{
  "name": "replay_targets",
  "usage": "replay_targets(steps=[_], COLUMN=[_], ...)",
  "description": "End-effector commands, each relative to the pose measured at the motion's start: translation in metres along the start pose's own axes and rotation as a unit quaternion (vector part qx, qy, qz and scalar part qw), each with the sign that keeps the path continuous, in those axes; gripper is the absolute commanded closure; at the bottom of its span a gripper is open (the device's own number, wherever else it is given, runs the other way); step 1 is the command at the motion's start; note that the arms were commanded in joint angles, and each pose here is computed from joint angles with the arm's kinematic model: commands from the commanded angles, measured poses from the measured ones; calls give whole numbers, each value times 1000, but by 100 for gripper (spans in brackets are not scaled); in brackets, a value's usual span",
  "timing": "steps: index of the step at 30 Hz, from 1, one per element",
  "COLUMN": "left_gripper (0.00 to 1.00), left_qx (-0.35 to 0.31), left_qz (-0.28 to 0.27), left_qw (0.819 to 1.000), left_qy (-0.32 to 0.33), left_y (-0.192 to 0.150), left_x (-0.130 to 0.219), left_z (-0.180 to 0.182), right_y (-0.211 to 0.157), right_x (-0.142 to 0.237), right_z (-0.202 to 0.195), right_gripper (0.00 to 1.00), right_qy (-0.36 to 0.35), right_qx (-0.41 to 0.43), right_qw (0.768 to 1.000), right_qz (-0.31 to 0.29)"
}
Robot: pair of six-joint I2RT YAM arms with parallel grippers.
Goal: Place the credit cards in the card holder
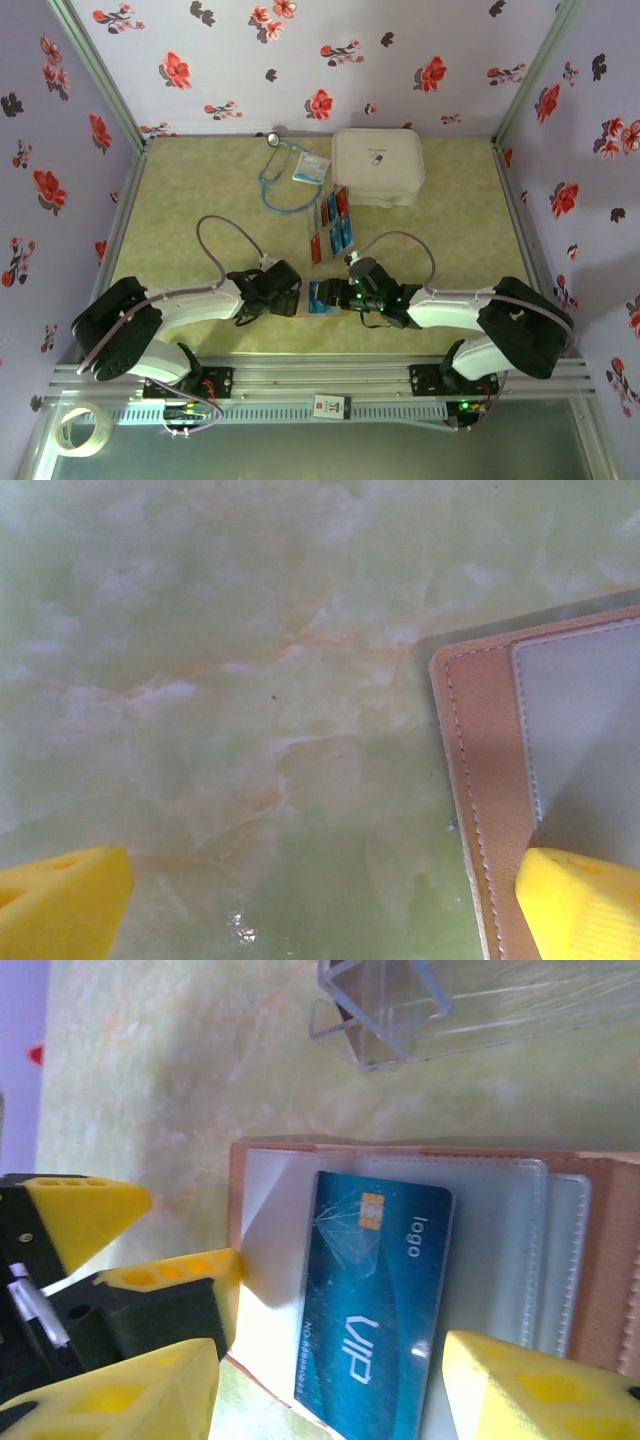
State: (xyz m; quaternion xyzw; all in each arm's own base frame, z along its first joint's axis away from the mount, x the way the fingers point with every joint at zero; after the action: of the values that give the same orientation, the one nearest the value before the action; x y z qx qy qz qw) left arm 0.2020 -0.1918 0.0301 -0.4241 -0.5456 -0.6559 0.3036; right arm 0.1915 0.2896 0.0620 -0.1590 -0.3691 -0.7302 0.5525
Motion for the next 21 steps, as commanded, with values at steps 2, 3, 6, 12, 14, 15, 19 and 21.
replay_targets(steps=[2,3,6,12,14,15,19,21], left_gripper=[0,0,0,0,0,0,0,0], left_qx=[-4,-4,-5,-8,-9,-9,-11,-11], left_qz=[11,11,10,6,5,5,3,3], left_qw=[1000,1000,1000,1000,1000,1000,1000,1000], left_qy=[18,19,18,15,14,13,12,13], left_y=[-9,-10,-12,-11,-10,-10,-9,-9], left_x=[-4,-5,-5,-5,-5,-5,-5,-5], left_z=[10,10,11,11,10,10,9,9], right_y=[2,4,6,7,7,7,7,5], right_x=[9,10,10,4,1,0,-3,-6], right_z=[-17,-20,-25,-28,-29,-30,-34,-35], right_gripper=[46,53,82,100,100,100,100,100], right_qy=[-82,-98,-138,-187,-202,-208,-227,-230], right_qx=[25,27,36,54,61,64,68,67], right_qw=[996,995,990,981,977,976,971,970], right_qz=[5,5,10,19,21,22,24,28])
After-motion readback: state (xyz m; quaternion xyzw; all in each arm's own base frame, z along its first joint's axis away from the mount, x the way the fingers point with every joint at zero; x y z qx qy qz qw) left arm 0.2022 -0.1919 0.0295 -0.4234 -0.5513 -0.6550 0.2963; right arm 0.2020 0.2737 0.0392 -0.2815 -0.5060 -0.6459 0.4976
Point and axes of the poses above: each hand's point on the last joint's axis, 136 mm out from that joint toward the fingers, its own x axis back along the fingers, its own z axis along the line the jaws close on, y = z × x, the point moved 1 cm from there along x, back along the fingers
